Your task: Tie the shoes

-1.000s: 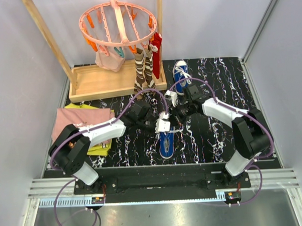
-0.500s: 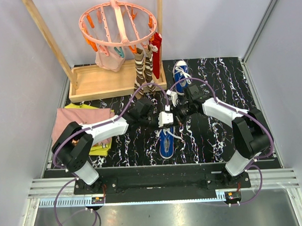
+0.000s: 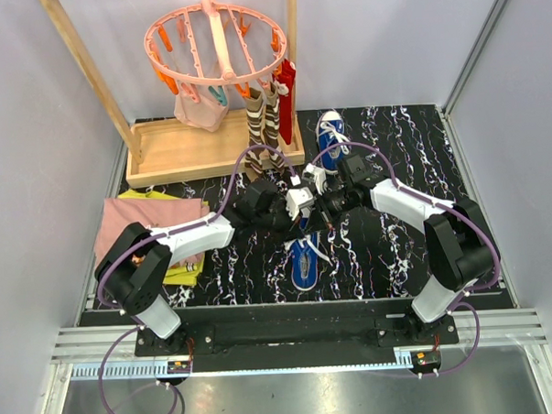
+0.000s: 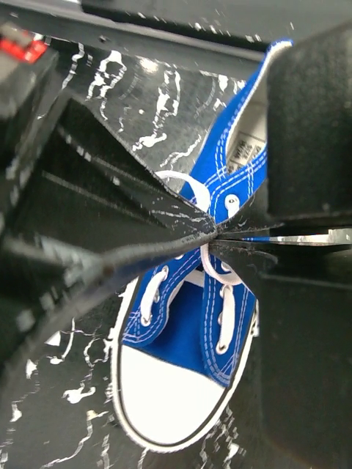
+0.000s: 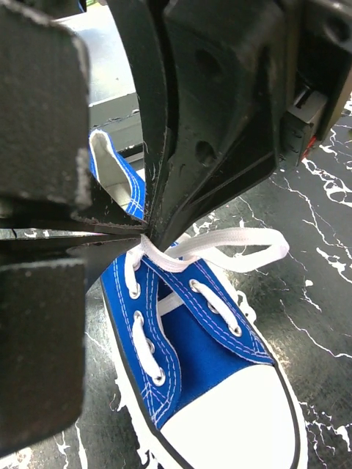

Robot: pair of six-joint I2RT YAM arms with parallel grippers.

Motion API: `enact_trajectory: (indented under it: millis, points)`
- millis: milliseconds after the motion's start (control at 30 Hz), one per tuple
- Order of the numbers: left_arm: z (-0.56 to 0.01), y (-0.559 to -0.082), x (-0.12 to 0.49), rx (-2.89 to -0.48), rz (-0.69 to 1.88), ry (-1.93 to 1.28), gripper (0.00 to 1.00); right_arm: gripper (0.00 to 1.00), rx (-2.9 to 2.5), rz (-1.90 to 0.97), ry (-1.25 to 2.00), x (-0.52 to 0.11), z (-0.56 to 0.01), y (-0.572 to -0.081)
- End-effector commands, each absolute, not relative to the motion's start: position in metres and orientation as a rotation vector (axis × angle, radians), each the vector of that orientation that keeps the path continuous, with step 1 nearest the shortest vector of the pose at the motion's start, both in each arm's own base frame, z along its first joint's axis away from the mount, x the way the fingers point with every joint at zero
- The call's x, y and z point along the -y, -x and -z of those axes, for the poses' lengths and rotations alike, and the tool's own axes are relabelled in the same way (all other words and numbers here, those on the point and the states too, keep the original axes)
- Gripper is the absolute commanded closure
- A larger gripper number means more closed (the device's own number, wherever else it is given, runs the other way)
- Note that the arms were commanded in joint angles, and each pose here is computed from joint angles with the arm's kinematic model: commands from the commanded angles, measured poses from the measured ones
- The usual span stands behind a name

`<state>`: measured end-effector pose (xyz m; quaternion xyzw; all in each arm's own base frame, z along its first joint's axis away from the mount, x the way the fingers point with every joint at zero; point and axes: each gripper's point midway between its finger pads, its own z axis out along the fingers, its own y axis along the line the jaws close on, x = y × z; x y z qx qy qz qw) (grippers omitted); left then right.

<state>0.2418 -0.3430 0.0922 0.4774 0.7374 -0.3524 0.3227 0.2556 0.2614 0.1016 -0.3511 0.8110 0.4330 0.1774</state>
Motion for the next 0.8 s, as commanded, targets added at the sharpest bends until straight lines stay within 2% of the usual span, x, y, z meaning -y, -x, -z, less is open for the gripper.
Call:
enact_trajectory:
  millis: [0, 367, 767]
  points:
    - [-0.114, -0.255, 0.354, -1.941, 0.975, -1.102, 1.00, 1.00, -2.243, -1.265, 0.981, -0.267, -0.112, -0.261]
    - [-0.111, -0.256, 0.354, -2.116, 1.126, -0.784, 1.00, 1.00, -2.255, -1.277, 0.964, -0.267, -0.111, -0.260]
    - [-0.127, -0.257, 0.361, -2.025, 1.347, -0.647, 0.96, 1.00, -2.261, -1.322, 0.932, -0.269, -0.110, -0.256]
